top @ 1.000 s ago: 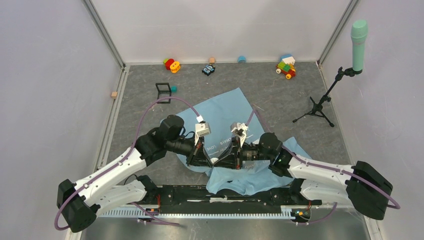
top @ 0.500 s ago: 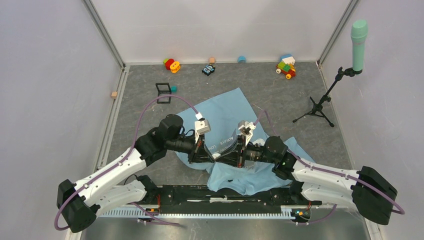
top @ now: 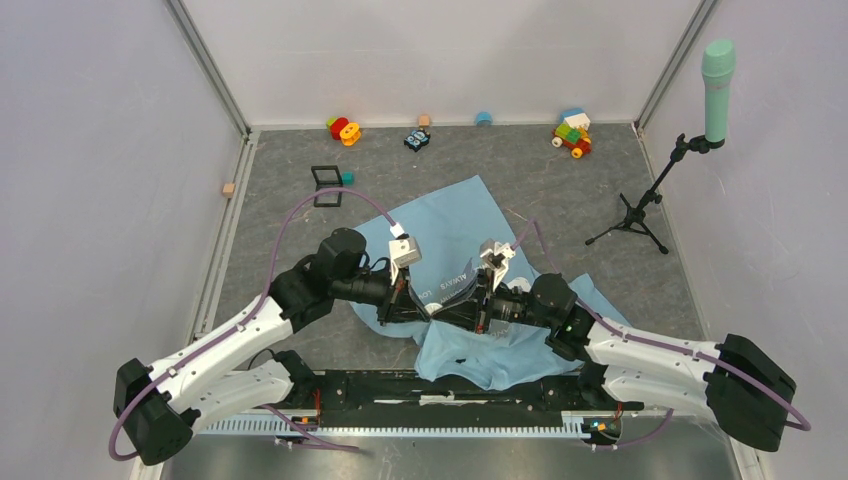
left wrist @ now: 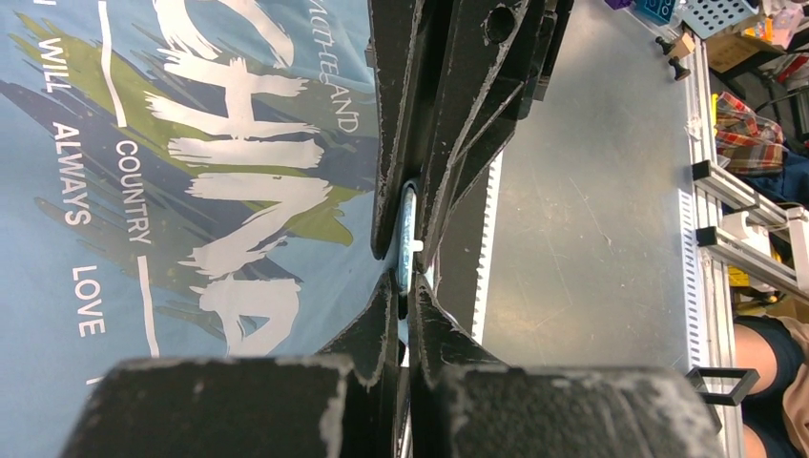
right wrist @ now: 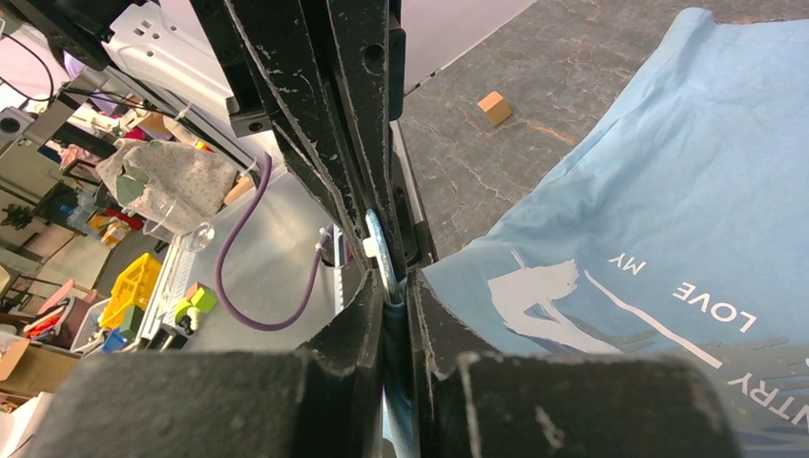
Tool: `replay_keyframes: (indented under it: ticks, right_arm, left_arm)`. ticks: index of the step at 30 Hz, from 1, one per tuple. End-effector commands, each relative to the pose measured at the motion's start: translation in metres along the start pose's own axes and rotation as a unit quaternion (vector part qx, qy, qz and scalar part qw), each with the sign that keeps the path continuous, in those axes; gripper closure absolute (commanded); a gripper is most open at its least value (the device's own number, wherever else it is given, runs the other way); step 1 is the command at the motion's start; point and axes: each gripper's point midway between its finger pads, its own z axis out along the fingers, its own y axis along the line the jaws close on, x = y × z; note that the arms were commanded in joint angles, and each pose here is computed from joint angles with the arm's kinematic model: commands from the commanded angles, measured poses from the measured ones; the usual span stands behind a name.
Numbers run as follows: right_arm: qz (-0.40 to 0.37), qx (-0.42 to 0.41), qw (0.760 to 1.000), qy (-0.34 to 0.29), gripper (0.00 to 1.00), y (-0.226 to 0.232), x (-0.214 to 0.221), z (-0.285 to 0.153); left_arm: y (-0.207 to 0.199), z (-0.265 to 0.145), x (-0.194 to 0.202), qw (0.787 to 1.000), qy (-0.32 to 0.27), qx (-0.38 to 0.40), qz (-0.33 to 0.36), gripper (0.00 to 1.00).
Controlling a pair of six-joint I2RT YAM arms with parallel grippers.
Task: Pin the brooch onto the clothing
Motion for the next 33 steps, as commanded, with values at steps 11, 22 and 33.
replay_keyframes:
  ticks: [11,22,33]
  right_arm:
    - [-0.112,0.139,0.983,-0.042,0.12,-0.044,-0.032,-0.027]
    - [-0.145,0.430,0.890,0.038,0.02,-0.159,-0.040,-0.094]
    - [-0.103,0.515,0.842,0.121,0.10,-0.266,-0.033,-0.128]
  left_arm:
    - [0.006,-0.011,-0.006,0.996,-0.021,-0.064,-0.059,0.00]
    - [0.166,-0.078,0.048,0.831,-0.104,-0.457,-0.301,0.00]
    - [0.226,-0.137,0.118,0.685,-0.110,-0.634,-0.341,0.00]
